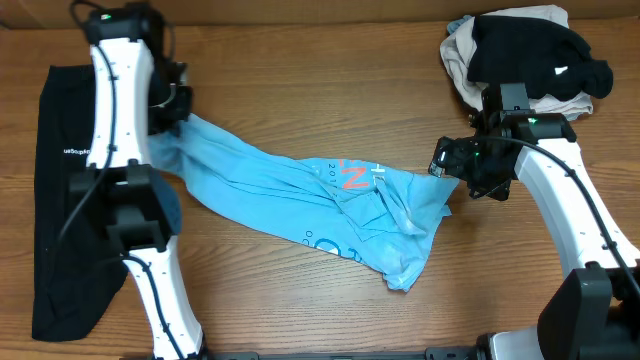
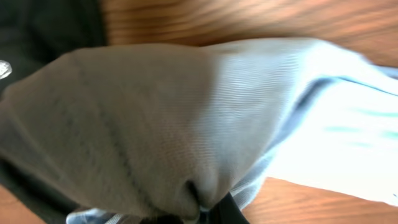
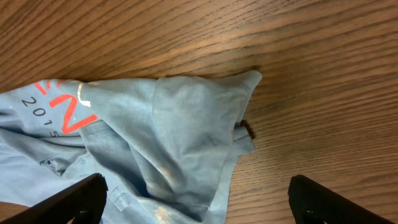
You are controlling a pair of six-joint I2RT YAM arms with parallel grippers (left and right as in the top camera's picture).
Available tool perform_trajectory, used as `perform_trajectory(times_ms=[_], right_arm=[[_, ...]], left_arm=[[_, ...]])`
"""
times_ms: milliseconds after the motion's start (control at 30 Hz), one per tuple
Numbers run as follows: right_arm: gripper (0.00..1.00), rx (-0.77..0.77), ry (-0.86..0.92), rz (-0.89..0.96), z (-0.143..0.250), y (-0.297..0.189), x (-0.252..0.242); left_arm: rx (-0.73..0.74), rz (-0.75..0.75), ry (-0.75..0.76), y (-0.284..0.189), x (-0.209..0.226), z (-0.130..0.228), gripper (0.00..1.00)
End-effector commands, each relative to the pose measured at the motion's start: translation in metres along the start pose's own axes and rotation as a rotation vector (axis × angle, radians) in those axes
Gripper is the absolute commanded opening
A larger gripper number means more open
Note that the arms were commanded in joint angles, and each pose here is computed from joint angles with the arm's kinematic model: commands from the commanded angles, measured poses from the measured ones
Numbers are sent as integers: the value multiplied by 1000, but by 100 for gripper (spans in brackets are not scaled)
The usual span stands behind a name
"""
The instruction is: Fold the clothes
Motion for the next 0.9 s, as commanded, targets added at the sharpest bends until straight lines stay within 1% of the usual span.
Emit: perform_trajectory(times_ms=[0,200,433,633,867], right_arm=[[97,-20,-16,-16,-3,-6,4],[97,-18,-18,-15,-3,-6,3],[97,-20,-46,-15,-3,-6,4],[97,-22,-46,-17,-4,-6,4],[97,-23,-49,-17,-4,-6,4]], left_arm=[[-62,25,113,-19,-40,-11,4],[-4,36,244,-7,-97,-19,4],[57,85,330,9,-148,-17,4],[54,107,404,12,-183,-18,4],[47,126,444,12,-219,-17,4]])
Point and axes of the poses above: each gripper's point midway between its finger pads, its own y axis out along the fingers, its own x axis along the line the jaws close on, z = x × y, the point moved 6 cm from there along -y, back along the fingers, and after that the axes turned 14 degrees about y, right-handed, at the moved point
